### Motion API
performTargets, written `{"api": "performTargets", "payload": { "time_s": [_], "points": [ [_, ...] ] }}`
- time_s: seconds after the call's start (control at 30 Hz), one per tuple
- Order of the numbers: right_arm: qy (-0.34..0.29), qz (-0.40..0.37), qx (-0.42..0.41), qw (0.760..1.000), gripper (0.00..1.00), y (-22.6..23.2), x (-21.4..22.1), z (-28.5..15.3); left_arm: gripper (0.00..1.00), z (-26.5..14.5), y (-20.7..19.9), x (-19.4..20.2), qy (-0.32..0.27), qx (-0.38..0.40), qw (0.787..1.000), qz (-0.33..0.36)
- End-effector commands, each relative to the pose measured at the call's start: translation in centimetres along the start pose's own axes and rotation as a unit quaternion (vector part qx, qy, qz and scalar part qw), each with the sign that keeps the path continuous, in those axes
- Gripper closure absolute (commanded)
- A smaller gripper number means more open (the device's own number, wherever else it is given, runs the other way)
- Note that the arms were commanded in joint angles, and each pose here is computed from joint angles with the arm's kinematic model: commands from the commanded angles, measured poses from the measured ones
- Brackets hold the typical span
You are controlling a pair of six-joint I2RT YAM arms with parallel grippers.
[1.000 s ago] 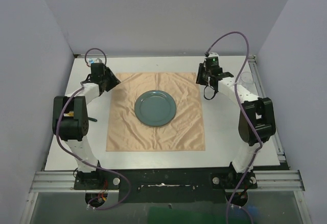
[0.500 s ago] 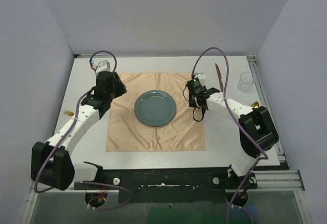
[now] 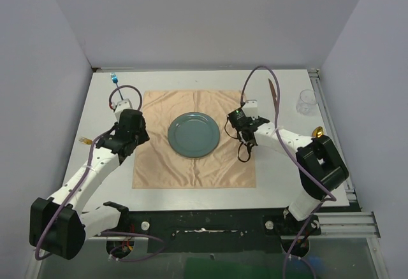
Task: Set the dinner table for one person
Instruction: Adjust the napkin at the center of the board.
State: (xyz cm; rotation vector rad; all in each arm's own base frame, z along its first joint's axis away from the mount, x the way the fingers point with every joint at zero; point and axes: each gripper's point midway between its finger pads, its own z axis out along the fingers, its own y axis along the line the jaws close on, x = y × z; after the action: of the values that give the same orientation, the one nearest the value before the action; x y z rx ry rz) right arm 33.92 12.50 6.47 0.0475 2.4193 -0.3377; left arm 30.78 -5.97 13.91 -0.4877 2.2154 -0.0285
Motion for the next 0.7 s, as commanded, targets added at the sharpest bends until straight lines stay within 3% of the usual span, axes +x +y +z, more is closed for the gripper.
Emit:
{"api": "performTargets", "payload": {
  "time_s": [0.0,0.67],
  "points": [
    [-0.025,0.021,0.046,0.998,0.71,-1.9,-1.0,0.4,0.63,-1.0,-0.5,-1.7,-0.028,0.012,0.999,-0.016],
    [0.009,0.054,-0.042,0.998,0.67,1.2,-2.2,4.7,0.63,-0.4,-1.1,-0.5,-0.015,0.021,1.000,0.001]
  ]
}}
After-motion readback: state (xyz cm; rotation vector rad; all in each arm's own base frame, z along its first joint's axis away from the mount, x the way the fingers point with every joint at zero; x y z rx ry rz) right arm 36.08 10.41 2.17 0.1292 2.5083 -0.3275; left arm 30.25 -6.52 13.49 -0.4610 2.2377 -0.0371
